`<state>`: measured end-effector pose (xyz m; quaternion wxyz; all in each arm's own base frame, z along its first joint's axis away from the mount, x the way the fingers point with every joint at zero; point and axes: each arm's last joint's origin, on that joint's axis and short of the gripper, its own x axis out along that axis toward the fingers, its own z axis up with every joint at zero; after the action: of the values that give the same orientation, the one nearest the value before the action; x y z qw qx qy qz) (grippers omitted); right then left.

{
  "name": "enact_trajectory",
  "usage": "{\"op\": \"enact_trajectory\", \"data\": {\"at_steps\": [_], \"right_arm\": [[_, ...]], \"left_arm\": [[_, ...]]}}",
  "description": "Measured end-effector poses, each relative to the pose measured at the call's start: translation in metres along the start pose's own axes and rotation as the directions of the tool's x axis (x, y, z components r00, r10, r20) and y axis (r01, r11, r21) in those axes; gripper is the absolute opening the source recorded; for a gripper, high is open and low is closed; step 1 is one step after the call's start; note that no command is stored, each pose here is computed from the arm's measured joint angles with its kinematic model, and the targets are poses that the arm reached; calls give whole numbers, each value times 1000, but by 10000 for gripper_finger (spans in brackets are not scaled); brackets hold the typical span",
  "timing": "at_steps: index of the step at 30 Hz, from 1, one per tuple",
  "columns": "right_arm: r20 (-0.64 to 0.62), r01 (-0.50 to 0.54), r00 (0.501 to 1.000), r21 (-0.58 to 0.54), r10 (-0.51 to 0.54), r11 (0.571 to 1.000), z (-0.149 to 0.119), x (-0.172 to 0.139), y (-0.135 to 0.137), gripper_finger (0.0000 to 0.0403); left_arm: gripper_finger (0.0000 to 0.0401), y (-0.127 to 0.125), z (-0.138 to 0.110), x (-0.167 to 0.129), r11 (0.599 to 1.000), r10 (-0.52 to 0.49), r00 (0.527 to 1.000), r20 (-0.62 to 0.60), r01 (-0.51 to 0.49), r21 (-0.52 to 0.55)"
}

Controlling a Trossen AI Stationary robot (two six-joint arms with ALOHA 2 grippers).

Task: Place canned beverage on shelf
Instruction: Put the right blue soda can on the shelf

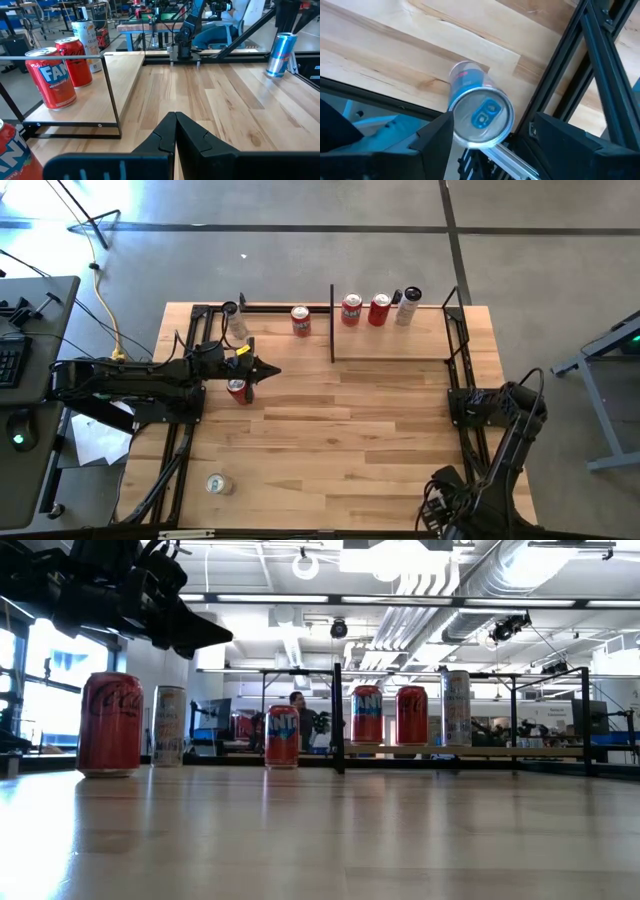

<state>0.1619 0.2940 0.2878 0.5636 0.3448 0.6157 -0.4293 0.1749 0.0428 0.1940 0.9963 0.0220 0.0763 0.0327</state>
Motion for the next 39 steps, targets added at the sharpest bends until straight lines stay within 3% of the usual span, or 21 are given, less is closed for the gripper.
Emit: {"op": "enact_trajectory", "data": {"at_steps": [9,27,39], "right_arm": [[4,-103,995,23,103,994,0,-5,3,264],[-23,-28,999,23,29,999,-3,8,5,264],[-40,-44,998,10,45,999,-5,29,10,264]], "left_arm": [[0,0,-1,0,1000,0,1000,-9,0,-2],[0,0,-4,0,1000,-3,999,-37,2,-8],[0,0,-3,0,1000,-1,1000,-28,1,-5]]}}
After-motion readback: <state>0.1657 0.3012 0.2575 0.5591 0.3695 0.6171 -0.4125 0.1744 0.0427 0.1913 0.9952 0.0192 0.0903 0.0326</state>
